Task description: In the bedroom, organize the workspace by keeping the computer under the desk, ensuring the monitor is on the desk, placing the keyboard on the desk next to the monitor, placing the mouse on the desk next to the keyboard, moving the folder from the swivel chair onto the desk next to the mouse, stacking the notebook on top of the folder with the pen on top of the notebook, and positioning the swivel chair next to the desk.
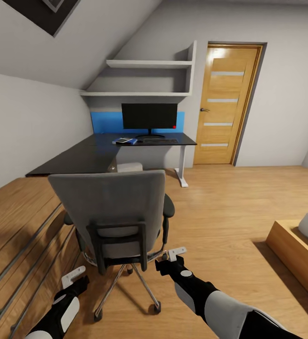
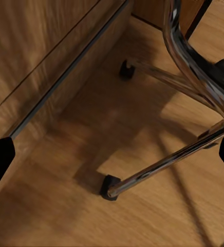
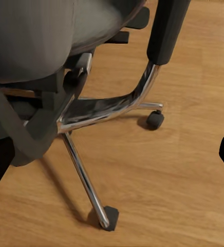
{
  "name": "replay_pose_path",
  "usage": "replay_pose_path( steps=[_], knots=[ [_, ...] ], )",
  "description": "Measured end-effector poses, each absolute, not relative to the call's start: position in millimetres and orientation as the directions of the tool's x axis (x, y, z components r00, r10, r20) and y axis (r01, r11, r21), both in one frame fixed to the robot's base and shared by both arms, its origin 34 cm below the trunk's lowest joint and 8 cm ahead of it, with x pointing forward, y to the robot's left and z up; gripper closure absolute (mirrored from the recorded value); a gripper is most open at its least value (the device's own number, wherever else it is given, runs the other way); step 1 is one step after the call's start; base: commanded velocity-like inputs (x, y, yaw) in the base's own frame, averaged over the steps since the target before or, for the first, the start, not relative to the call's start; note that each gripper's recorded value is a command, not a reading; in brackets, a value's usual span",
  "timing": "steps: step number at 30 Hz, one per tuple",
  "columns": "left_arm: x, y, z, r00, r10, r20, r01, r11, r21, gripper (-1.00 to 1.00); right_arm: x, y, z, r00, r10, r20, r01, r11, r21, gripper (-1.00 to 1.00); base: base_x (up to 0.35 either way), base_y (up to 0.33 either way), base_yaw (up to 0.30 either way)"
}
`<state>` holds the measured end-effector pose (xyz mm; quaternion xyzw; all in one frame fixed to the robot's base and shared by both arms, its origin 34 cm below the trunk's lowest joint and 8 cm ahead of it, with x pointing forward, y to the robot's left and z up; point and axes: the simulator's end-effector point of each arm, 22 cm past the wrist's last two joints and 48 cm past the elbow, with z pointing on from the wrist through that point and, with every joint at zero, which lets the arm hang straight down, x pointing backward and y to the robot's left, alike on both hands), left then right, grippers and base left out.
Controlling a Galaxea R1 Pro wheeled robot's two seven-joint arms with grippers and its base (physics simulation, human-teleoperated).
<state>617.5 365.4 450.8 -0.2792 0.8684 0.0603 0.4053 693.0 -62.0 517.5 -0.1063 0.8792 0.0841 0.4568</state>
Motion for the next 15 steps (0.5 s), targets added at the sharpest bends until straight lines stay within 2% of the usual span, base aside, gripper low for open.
replay_pose_path(
  steps=[7,15],
  knots=[
    [618.2,364.2,451.2,-0.516,-0.435,-0.738,-0.531,0.838,-0.124,-1.0,693.1,-61.8,517.8,-0.559,-0.113,-0.822,-0.266,0.963,0.049,-1.0,0.132,0.078,0.0],
    [618.3,364.3,451.3,-0.516,-0.434,-0.739,-0.531,0.838,-0.122,-1.0,693.3,-61.7,517.8,-0.559,-0.112,-0.822,-0.265,0.963,0.05,-1.0,0.027,0.018,0.0]
  ],
)
